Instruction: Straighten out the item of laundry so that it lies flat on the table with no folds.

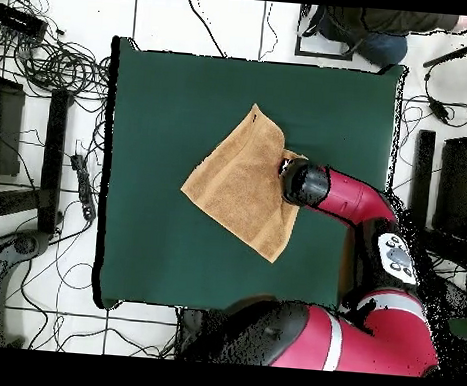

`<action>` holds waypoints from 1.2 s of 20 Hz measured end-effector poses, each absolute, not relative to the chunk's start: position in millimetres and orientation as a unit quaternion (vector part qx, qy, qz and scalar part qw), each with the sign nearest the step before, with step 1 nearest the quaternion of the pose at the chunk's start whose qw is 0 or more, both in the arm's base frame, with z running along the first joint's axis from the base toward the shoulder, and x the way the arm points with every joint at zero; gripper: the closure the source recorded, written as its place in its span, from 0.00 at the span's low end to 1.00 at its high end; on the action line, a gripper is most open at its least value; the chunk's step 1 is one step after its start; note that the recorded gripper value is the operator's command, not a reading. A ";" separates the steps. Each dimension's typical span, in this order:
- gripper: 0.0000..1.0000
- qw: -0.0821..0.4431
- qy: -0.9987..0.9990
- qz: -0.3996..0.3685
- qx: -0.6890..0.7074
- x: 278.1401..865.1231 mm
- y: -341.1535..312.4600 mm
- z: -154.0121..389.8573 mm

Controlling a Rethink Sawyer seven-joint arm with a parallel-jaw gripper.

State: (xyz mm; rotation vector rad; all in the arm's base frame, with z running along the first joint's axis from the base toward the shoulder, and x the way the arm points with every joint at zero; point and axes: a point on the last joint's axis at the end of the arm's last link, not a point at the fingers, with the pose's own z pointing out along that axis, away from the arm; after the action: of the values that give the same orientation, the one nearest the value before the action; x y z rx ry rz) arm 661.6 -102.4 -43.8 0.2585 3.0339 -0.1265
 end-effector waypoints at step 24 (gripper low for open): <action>1.00 0.021 0.993 -0.006 0.113 666.9 -120.2 -41.5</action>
State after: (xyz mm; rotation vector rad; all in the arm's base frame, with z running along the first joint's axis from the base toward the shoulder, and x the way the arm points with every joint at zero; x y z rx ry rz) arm 666.9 -120.2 -41.5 0.3501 3.0804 -0.0179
